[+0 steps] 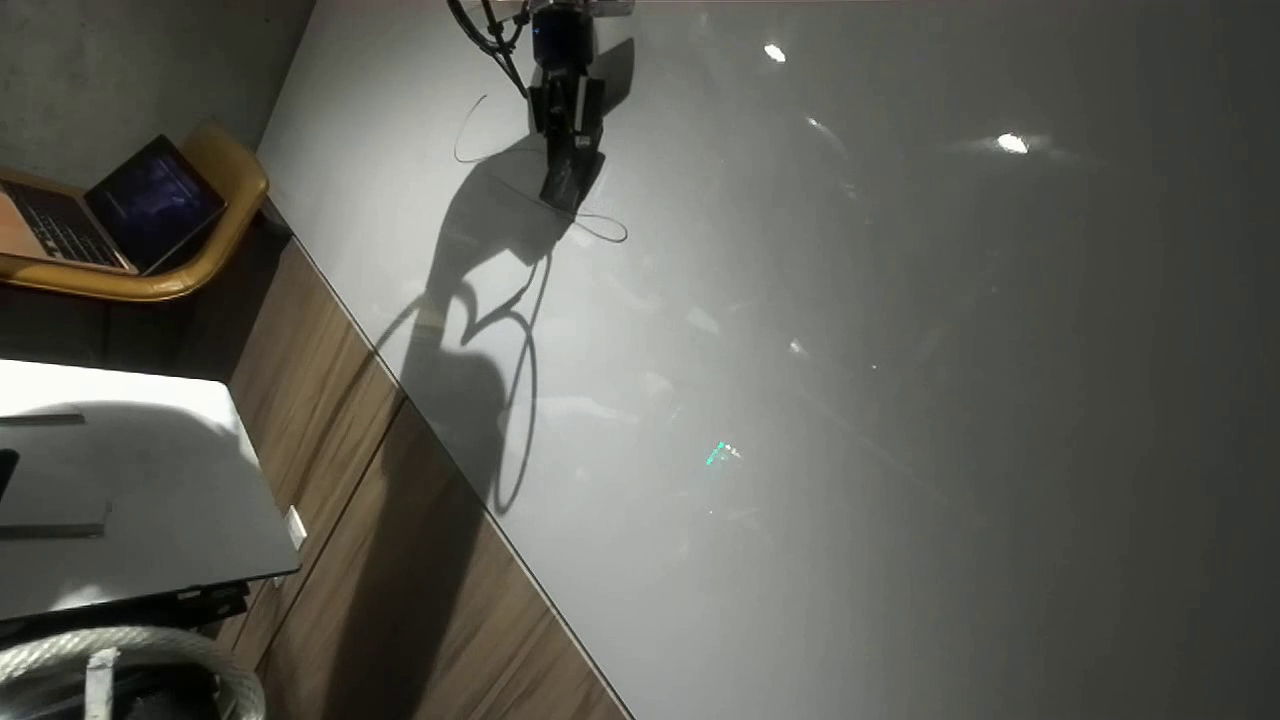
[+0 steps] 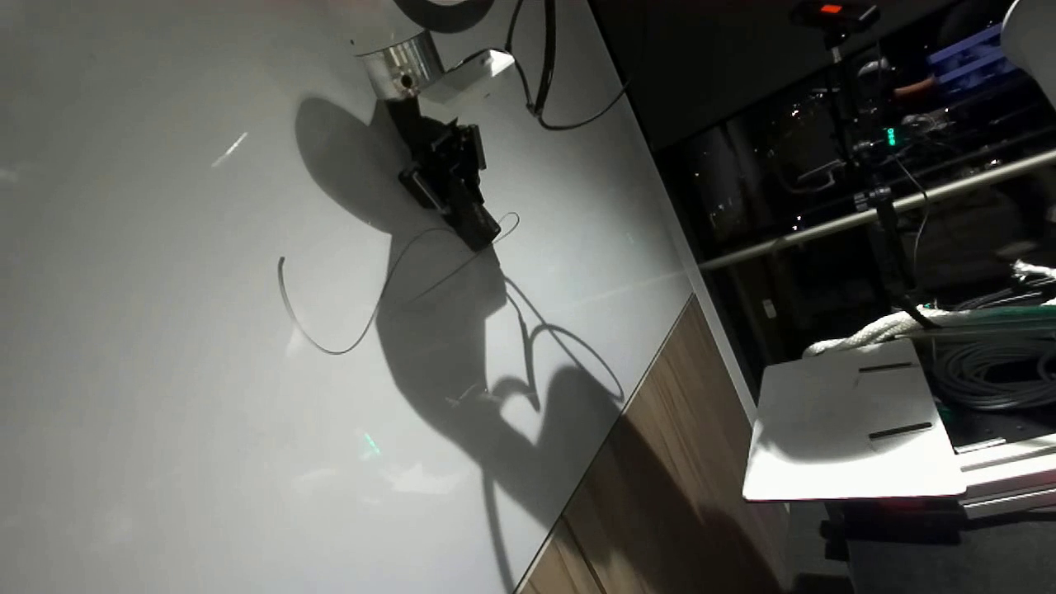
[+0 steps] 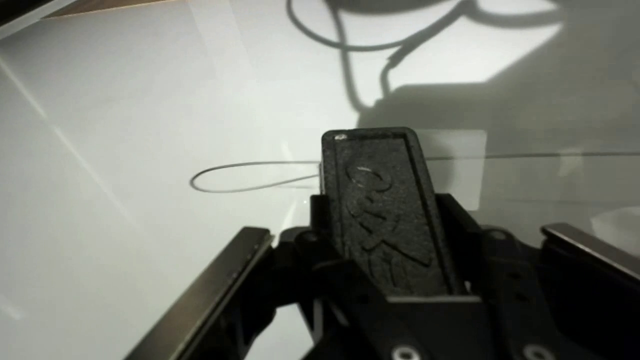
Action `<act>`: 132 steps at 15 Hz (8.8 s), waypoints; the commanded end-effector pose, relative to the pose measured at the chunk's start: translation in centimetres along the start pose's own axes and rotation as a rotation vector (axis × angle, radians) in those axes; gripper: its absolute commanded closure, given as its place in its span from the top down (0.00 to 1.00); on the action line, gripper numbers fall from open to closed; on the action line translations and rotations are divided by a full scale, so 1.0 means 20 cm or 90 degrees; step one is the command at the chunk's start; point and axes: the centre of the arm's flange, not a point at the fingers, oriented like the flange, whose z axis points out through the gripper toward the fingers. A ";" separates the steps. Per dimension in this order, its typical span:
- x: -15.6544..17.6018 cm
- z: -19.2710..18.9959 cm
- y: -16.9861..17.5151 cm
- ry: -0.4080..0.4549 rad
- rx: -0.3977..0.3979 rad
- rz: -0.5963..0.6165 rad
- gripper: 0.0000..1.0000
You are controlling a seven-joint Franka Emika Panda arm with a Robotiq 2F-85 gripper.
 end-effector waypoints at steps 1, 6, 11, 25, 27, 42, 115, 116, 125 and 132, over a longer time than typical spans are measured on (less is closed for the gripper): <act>0.18 0.01 -0.40 0.036 0.056 -0.026 0.29; 0.12 -0.20 -0.84 0.054 0.090 -0.080 0.29; 0.03 -0.43 -1.16 0.085 0.168 -0.113 0.29; 0.21 -0.47 -0.82 0.063 0.193 -0.094 0.29; 0.23 -0.47 -0.76 0.061 0.187 -0.091 0.29; 0.14 -0.39 -0.85 0.030 0.158 -0.110 0.29; 0.03 0.36 0.48 0.017 -0.040 0.022 0.29; 0.05 0.34 0.53 0.019 -0.043 0.032 0.29; 0.14 0.08 0.42 0.076 -0.017 0.049 0.29; 0.17 -0.25 0.22 0.130 0.006 0.003 0.29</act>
